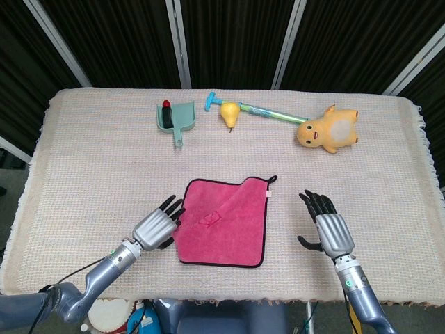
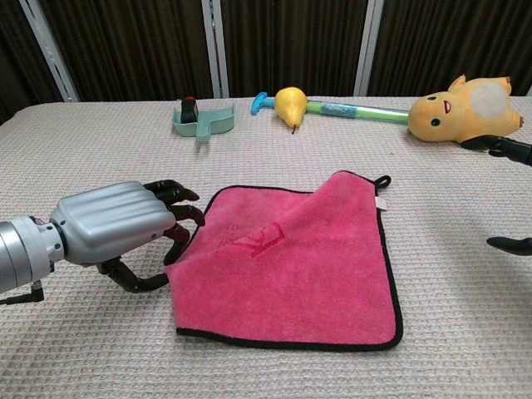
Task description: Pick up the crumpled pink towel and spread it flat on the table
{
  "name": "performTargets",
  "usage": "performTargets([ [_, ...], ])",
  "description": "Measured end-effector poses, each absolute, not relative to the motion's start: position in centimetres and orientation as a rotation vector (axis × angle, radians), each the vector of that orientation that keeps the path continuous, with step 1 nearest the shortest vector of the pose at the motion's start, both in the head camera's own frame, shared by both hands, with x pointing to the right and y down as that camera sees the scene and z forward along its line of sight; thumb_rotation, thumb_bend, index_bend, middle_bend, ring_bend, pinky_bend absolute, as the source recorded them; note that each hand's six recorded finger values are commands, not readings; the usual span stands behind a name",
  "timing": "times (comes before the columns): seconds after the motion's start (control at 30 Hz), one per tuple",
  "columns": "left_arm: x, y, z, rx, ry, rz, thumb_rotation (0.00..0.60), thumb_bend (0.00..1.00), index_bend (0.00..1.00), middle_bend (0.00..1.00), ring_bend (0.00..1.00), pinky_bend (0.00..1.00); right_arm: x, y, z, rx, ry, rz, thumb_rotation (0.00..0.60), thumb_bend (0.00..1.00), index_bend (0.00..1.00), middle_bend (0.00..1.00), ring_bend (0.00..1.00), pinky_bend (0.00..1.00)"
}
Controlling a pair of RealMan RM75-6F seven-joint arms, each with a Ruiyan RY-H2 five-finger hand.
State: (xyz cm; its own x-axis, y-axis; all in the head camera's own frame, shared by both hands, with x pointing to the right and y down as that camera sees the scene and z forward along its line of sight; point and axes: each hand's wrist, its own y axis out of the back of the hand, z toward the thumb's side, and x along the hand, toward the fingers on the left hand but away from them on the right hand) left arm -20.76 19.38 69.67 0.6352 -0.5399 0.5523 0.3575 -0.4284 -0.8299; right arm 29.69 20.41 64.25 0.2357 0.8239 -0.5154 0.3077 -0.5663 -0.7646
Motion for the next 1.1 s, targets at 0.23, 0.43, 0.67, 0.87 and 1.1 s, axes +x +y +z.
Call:
performTargets([
  [0.23,-21.5,18.7,69.1,-1.724,0.154,-1.023,0.600,0.05,0.08,0.07,0.00,0.01,29.8,20.4,64.2,-1.998,-1.040,1.310,0.600,0.28,0.00,0.00,0.00,0.00],
  [0.43,-22.4,17.7,68.7,-1.698,0.162,-1.055,0.600,0.27,0.04,0.05,0.00,0.01,29.8,20.4,64.2,-2.002,-1.043,1.308,0.600,0.28,0.00,0.00,0.00,0.00],
  [0.67,-22.7,16.5,68.6,-1.679,0.166,-1.095,0.600,0.59,0.04,0.05,0.00,0.01,29.7,20.2,64.1,-2.003,-1.042,1.299,0.600,0.28,0.00,0.00,0.00,0.00],
  [0.87,-21.6,15.3,69.6,-1.630,0.125,-1.119,0.600,0.64,0.04,0.05,0.00,0.01,29.5,19.8,63.9,-2.004,-1.048,1.288,0.600,0.28,0.00,0.00,0.00,0.00],
  [1.1,-18.5,14.5,71.9,-1.590,0.065,-1.139,0.600,0.66,0.05,0.05,0.00,0.01,29.8,19.4,64.1,-2.003,-1.056,1.292,0.600,0.28,0.00,0.00,0.00,0.00],
])
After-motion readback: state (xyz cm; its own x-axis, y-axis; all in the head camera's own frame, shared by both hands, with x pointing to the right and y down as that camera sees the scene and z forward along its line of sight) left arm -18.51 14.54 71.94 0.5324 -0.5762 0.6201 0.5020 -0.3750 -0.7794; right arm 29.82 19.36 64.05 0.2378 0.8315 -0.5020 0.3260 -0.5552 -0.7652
